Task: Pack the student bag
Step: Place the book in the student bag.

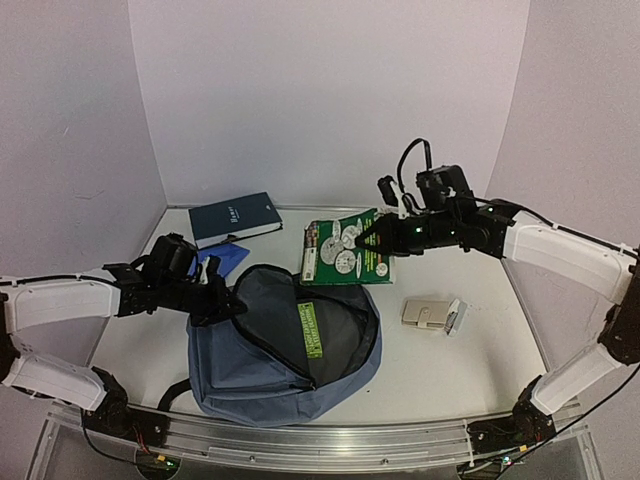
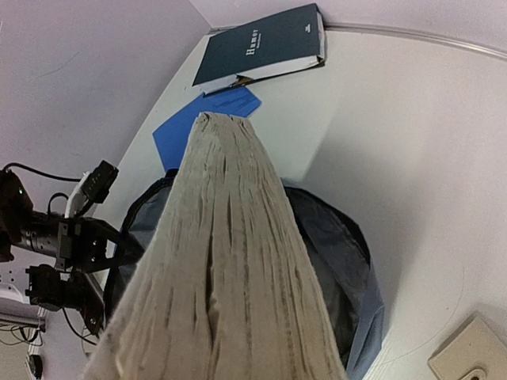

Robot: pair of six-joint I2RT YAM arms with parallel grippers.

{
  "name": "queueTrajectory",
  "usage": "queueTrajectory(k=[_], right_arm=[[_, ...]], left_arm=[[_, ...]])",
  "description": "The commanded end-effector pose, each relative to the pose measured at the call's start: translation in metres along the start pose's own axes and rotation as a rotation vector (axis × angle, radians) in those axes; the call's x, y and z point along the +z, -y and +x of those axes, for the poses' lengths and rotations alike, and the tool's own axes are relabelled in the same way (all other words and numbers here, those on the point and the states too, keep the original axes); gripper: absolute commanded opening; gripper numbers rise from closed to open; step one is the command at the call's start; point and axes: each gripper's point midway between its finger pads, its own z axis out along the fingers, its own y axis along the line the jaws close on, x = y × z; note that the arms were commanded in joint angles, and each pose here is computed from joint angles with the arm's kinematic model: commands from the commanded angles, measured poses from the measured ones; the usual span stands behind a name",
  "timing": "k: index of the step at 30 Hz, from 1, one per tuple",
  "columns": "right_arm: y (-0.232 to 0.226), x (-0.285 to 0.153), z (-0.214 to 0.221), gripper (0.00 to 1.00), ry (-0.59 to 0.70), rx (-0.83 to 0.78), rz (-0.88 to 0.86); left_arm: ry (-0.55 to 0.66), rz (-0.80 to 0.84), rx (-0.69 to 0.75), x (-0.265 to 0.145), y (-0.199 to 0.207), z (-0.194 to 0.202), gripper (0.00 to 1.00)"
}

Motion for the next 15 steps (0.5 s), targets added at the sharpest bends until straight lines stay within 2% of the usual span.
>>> queueTrajectory(k=[1, 7, 11, 15], right_arm=[[-0.026, -0.013, 0.010, 0.00, -0.053, 0.049, -0.144], [-0.021, 0.009, 0.049, 0.00, -0.194, 0.110, -0.193], [-0.035, 0.025, 0.062, 0.00, -0.270, 0.136, -0.322], [-0.028, 0.047, 0.071, 0.00, -0.312, 0.157, -0.312]], left_arm=[[0.085, 0.208, 0.186, -0.038, 0.060, -0.010, 0.00], [0.120, 0.349, 0.339, -0.071, 0.093, -0.003, 0.00], [0.085, 0.405, 0.393, -0.075, 0.112, -0.001, 0.00], [0.045, 0.462, 0.439, -0.075, 0.131, 0.000, 0.00]])
